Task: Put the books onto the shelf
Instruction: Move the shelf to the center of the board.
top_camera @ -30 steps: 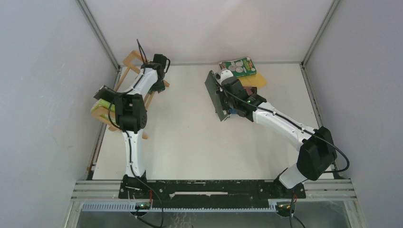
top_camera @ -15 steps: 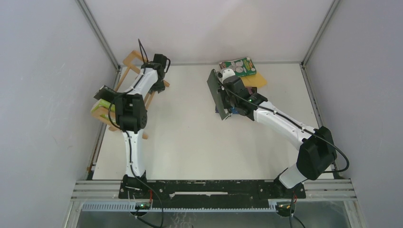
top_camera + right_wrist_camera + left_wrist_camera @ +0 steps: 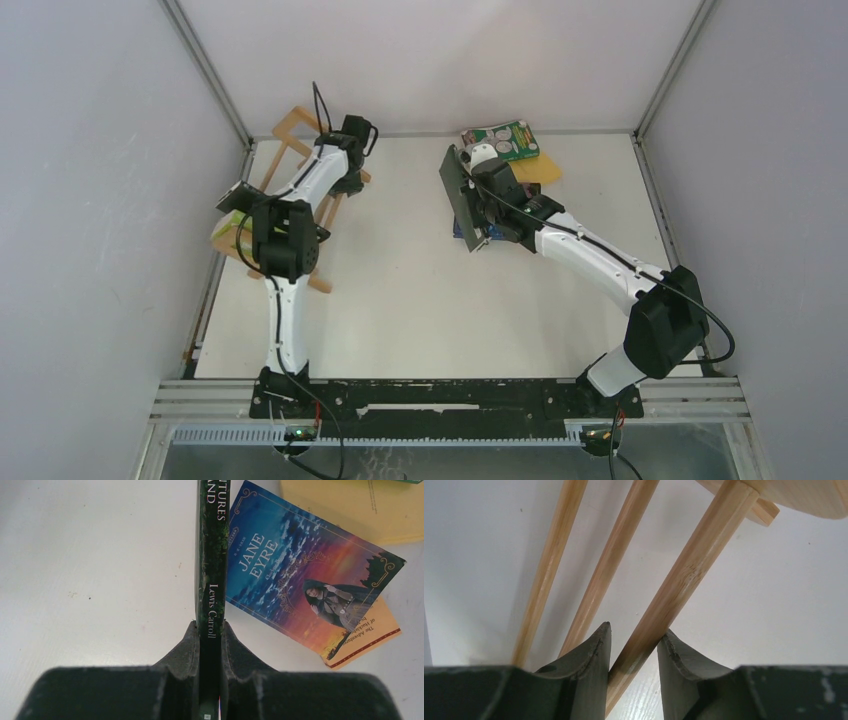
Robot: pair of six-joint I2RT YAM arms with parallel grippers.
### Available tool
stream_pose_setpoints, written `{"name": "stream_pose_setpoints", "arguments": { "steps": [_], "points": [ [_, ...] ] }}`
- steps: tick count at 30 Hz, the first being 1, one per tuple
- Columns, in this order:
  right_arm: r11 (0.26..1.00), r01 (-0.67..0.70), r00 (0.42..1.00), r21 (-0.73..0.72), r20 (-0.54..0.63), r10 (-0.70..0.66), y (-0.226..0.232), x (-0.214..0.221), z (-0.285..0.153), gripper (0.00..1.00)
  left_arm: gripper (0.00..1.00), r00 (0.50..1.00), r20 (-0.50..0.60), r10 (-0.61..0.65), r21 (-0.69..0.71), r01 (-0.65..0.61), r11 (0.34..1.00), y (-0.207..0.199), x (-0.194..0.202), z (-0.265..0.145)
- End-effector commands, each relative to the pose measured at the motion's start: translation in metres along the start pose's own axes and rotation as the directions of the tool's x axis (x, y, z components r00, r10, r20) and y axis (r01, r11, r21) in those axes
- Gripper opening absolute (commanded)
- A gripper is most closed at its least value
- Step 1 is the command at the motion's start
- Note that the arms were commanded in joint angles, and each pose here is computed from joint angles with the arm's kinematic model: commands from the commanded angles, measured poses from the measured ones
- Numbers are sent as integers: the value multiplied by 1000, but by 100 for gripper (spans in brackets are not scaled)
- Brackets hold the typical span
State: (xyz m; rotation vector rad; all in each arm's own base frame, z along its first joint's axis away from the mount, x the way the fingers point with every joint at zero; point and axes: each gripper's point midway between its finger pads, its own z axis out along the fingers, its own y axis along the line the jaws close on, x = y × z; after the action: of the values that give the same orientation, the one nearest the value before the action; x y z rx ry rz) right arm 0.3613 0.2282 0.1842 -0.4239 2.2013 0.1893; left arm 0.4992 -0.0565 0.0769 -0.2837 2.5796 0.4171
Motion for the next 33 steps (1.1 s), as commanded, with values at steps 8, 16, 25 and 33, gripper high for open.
{"name": "stream_pose_setpoints", "arguments": {
  "steps": [8,16,25,33],
  "points": [
    [997,-71,973,36,221,61,-18,-67,-34,0,17,995,93,-45,173,28,985,-59,-17,-51],
    [993,-89,968,78,244,67,-37,-71,-42,0,14,993,120,6,235,-35,971,-89,-10,-71],
    [986,-107,962,127,263,71,-61,-70,-54,0,11,985,146,89,321,-132,938,-124,7,-91],
    [981,-129,955,146,286,84,-75,-71,-62,0,8,978,143,150,354,-192,915,-137,29,-100]
  ]
}}
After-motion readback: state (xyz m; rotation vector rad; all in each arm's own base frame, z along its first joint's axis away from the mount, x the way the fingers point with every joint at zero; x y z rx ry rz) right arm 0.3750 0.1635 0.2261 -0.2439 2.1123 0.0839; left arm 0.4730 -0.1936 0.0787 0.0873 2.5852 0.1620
